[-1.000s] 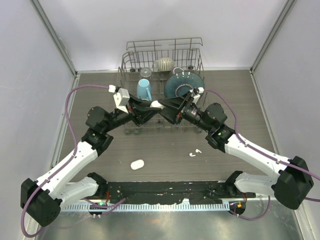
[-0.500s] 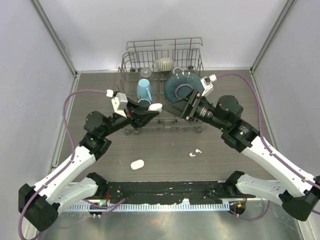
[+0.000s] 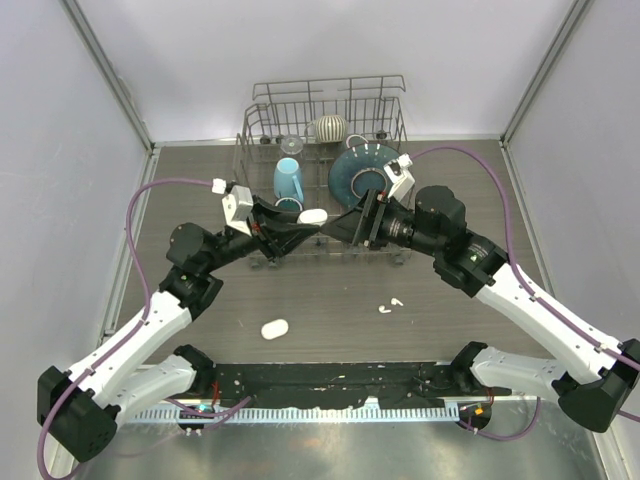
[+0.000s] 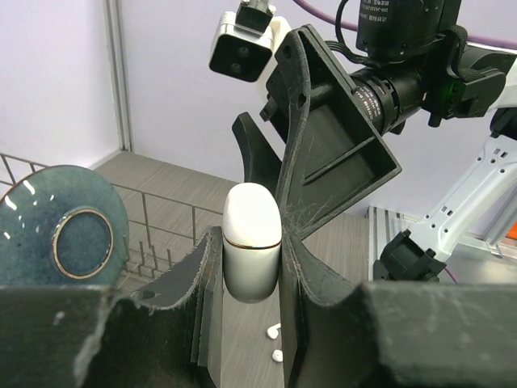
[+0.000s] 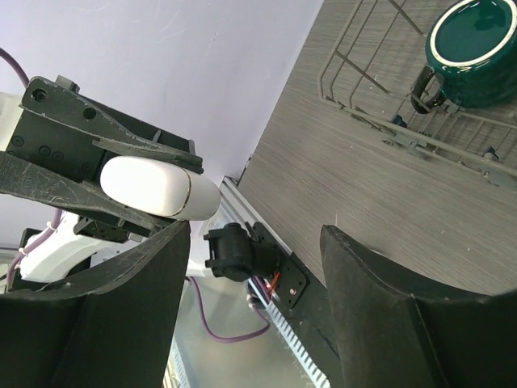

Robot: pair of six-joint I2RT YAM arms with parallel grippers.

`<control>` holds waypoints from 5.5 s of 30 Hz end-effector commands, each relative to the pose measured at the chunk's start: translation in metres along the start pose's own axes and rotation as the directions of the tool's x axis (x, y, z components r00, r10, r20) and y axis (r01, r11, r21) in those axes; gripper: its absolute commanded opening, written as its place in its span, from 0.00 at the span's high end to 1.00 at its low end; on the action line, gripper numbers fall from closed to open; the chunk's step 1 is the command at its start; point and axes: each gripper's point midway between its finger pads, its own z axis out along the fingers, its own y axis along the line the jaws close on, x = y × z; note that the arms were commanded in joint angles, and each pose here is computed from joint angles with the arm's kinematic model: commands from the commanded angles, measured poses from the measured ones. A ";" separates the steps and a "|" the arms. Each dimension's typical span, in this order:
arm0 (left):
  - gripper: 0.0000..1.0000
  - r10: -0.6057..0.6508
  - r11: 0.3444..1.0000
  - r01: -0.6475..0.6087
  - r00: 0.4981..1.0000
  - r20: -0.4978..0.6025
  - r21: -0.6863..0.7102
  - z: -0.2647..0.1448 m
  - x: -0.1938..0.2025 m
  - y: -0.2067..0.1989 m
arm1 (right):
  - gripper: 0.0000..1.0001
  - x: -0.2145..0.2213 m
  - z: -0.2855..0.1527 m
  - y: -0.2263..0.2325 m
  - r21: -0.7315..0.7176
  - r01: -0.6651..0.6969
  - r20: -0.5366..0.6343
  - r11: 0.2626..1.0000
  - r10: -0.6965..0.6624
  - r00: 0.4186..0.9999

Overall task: Insert the wireless bluetooth earbuds into the charging case
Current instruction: Open the charging case, then pick up the earbud from the center of the board.

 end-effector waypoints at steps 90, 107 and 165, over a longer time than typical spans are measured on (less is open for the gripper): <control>1.00 0.158 0.978 -0.160 0.987 0.031 0.136 -0.047 0.003 -0.057 | 0.38 0.094 -0.101 -0.247 0.788 0.176 -0.244 0.590 0.036 0.969; 1.00 0.156 0.979 -0.158 0.988 0.022 0.128 -0.047 0.007 -0.055 | 0.35 0.118 -0.061 -0.297 0.754 0.043 -0.070 0.655 0.015 0.997; 1.00 0.149 0.979 -0.151 0.989 0.025 0.133 -0.038 0.008 -0.049 | 0.49 0.113 -0.073 -0.300 0.788 0.238 -0.249 0.567 -0.060 0.967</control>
